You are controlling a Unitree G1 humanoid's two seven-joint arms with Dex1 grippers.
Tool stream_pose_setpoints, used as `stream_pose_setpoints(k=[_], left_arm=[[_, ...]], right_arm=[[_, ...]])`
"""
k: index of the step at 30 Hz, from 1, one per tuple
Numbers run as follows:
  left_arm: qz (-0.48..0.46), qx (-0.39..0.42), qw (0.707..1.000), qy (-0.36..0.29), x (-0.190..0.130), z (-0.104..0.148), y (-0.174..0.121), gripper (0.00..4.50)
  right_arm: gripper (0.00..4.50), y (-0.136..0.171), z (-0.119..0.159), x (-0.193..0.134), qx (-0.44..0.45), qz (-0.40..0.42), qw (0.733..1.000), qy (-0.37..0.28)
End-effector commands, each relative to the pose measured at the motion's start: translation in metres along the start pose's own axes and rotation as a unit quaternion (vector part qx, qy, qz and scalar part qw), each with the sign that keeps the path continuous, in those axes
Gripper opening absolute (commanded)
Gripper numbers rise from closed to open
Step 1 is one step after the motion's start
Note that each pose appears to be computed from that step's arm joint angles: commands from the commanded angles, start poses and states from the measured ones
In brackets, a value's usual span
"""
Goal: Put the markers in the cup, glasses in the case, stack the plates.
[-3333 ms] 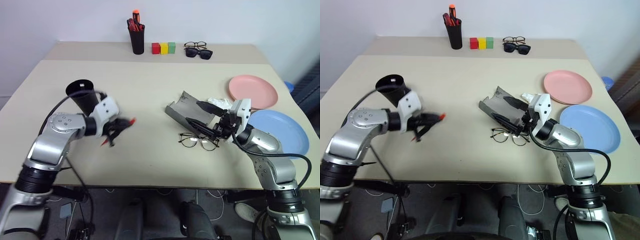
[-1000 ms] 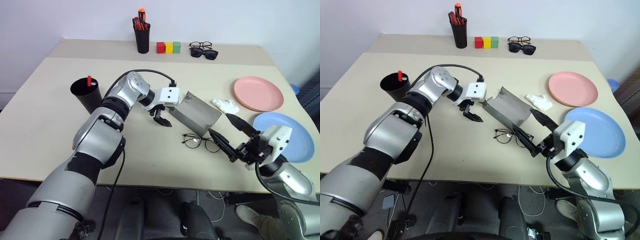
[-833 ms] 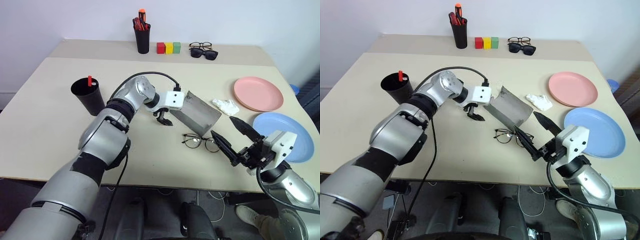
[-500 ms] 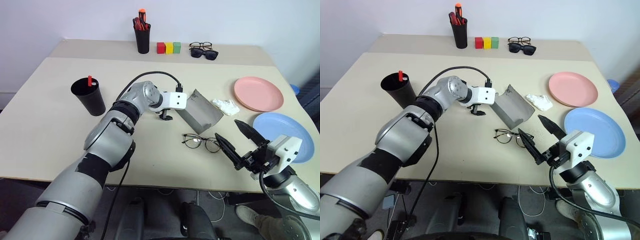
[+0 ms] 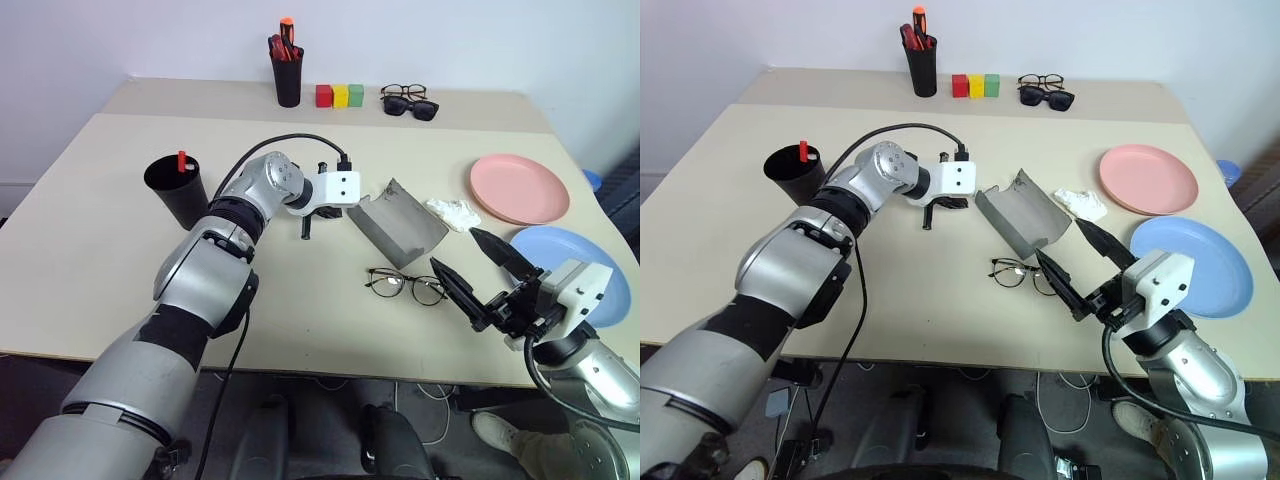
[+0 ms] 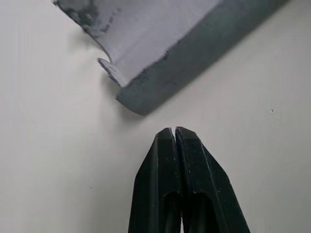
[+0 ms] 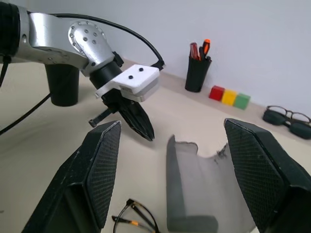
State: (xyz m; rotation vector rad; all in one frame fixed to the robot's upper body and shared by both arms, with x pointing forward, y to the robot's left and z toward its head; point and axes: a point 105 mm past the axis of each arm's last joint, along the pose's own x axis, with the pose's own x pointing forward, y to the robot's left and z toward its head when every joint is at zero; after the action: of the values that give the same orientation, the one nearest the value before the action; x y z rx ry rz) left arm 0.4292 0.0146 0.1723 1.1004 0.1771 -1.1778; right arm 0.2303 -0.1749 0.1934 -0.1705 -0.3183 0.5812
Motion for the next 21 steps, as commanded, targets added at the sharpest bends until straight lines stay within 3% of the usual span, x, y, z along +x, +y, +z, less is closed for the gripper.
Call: stream_pose_setpoints(k=[1, 3, 8, 14, 21], left_arm=[[0.053, 0.058, 0.997, -0.024, -0.010, 0.035, 0.027, 0.27], [0.067, 0.071, 0.995, -0.013, -0.007, 0.038, 0.029, 0.83], [0.109, 0.087, 0.990, 0.007, 0.003, 0.046, 0.034, 3.41], [0.147, 0.157, 0.975, 0.053, 0.018, 0.050, 0.033, 3.41], [0.117, 0.231, 0.963, 0.071, 0.035, 0.059, 0.016, 3.41]], right_arm=[[3.45, -0.003, 0.005, -0.001, -0.008, 0.004, 1.000, -0.012], [3.45, -0.004, 0.005, -0.001, -0.008, 0.007, 1.000, -0.012], [3.45, -0.004, 0.005, -0.001, -0.010, 0.006, 1.000, -0.012], [3.45, -0.002, 0.006, -0.001, -0.009, 0.000, 1.000, -0.014], [3.45, 0.001, 0.006, -0.001, -0.006, -0.004, 1.000, -0.015]])
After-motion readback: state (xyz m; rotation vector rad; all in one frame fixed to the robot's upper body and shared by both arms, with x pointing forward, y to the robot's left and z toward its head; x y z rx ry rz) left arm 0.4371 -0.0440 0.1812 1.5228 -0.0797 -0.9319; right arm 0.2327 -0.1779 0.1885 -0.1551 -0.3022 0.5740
